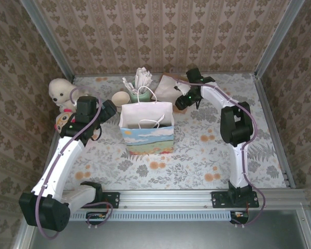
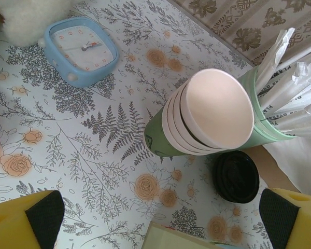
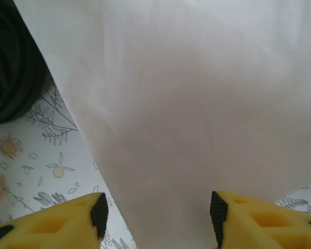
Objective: Pack the takeout coffee
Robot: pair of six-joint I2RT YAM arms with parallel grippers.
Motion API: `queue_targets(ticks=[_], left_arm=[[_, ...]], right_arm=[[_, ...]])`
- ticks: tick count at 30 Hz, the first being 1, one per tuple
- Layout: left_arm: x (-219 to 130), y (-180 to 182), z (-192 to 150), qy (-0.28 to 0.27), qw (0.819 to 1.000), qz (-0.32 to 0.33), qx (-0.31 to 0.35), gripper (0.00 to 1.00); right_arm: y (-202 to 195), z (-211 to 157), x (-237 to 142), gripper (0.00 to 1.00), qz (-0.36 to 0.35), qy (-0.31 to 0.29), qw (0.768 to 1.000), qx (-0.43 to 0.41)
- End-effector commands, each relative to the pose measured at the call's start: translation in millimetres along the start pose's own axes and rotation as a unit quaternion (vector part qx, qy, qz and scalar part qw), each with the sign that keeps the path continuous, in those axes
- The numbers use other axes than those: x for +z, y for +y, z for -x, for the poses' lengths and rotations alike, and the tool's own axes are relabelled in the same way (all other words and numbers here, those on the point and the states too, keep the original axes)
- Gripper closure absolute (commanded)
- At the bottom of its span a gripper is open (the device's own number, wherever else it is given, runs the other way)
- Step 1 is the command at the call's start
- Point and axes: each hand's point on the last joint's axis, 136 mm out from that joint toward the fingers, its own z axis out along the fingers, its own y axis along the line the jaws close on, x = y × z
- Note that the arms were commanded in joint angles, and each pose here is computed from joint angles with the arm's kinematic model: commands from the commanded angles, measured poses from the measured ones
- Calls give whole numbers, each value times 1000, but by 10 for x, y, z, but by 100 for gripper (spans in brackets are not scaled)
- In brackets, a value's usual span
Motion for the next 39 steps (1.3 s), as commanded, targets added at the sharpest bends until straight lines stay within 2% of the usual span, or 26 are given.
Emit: queue_targets(ticks=[1,6,14,18,22,34,39], left_arm=[[-46,20,104,-14,1000,12,-8,0],[-23,69,76,-13,1000,20,-10,0],[0,24,86,-10,1000,14,-5,0],[-9,17,93,-10,1000,12,-5,0],[-14,16,89,-10,1000,12,-4,0],[-14,18,105,-13,1000,14,-2,0],[-26,9,121,-15,1000,13,-1,0]], right_arm=[[95,16,65,48,4,23,996,-83],[73,17,119,63,-13,39,994,-99],[176,-10,23,77,12,44,993,-110],[187,17,-1,81,14,42,993,-112],[185,73,-36,79,15,35,993,-112],[161,195,-159,100,6,20,992,-121],[118,243,-218,100,-10,14,991,-130]])
